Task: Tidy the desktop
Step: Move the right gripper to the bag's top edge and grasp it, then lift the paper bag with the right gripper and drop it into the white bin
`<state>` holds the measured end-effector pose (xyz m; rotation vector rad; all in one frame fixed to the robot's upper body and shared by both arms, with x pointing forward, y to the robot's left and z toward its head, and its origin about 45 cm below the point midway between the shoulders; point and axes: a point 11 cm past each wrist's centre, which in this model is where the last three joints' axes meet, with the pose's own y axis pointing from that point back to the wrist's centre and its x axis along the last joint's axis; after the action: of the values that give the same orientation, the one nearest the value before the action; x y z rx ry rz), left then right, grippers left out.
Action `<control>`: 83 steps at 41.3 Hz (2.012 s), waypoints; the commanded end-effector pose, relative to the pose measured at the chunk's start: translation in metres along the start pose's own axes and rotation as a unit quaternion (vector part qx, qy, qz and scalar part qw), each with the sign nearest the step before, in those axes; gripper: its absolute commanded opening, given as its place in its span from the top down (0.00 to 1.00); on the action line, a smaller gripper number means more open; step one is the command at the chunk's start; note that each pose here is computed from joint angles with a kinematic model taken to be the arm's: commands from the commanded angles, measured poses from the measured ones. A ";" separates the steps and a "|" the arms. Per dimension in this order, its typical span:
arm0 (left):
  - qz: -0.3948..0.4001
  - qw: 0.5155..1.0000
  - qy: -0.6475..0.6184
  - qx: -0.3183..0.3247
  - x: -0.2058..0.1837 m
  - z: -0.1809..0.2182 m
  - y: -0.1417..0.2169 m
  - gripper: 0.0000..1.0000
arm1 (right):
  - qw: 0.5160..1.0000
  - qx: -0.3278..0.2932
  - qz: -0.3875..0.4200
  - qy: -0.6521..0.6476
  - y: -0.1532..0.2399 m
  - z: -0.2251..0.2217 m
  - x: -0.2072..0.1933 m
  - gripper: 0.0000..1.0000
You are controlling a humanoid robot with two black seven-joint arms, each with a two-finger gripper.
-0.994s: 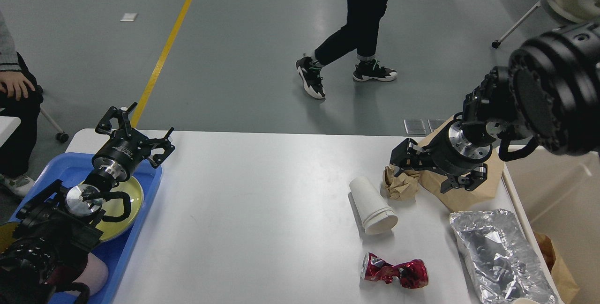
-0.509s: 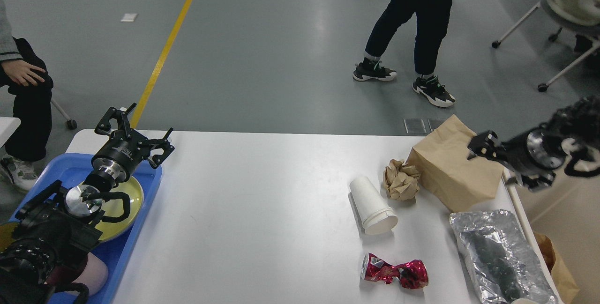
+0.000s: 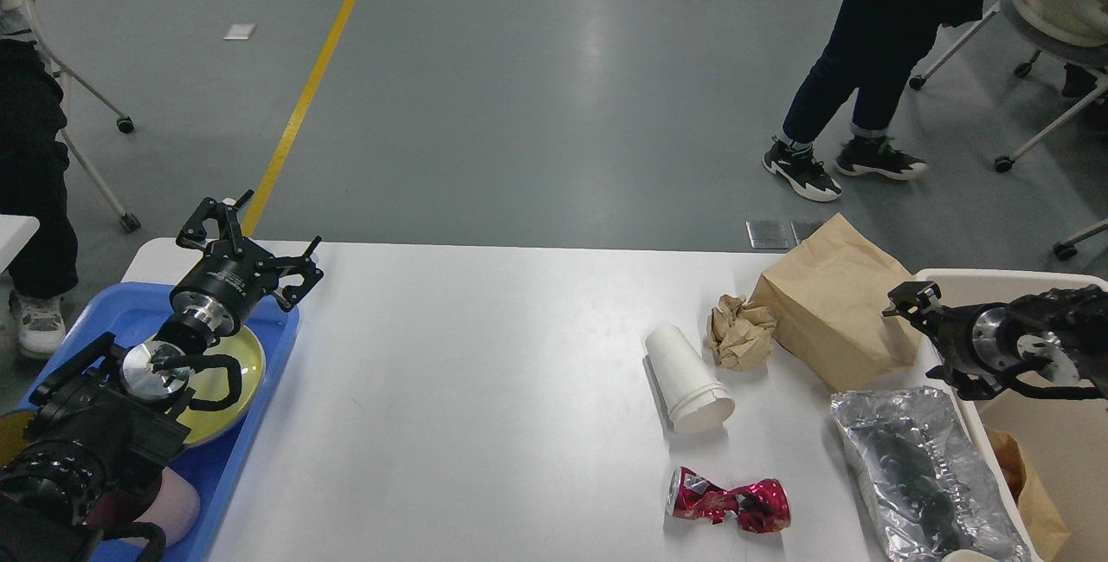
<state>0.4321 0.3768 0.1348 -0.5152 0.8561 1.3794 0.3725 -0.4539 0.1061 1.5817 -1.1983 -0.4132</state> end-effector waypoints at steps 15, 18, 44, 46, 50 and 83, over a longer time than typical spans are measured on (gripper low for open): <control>-0.001 1.000 0.000 0.000 -0.001 0.000 0.000 0.00 | 0.998 0.011 -0.010 -0.064 -0.011 -0.015 -0.022 1.00; -0.001 1.000 0.000 0.000 -0.001 0.000 0.000 0.00 | 0.998 0.015 -0.012 -0.061 -0.012 -0.020 -0.026 1.00; 0.000 1.000 0.000 -0.001 0.000 0.000 0.000 0.00 | 0.996 0.062 0.031 -0.060 0.027 -0.060 0.032 1.00; -0.001 1.000 0.000 0.000 -0.001 0.000 0.000 0.00 | 0.995 0.082 0.031 -0.049 0.046 -0.079 0.049 1.00; 0.000 1.000 0.000 -0.001 0.000 0.000 0.000 0.00 | 0.991 0.129 -0.003 0.041 0.103 -0.147 0.070 1.00; 0.000 1.000 0.000 0.000 0.000 0.000 0.000 0.00 | 0.838 0.049 -0.144 0.524 0.302 -0.255 -0.085 1.00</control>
<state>0.4323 0.3768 0.1352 -0.5164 0.8549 1.3798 0.3697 -0.2037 0.4472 1.7498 -0.0460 0.3628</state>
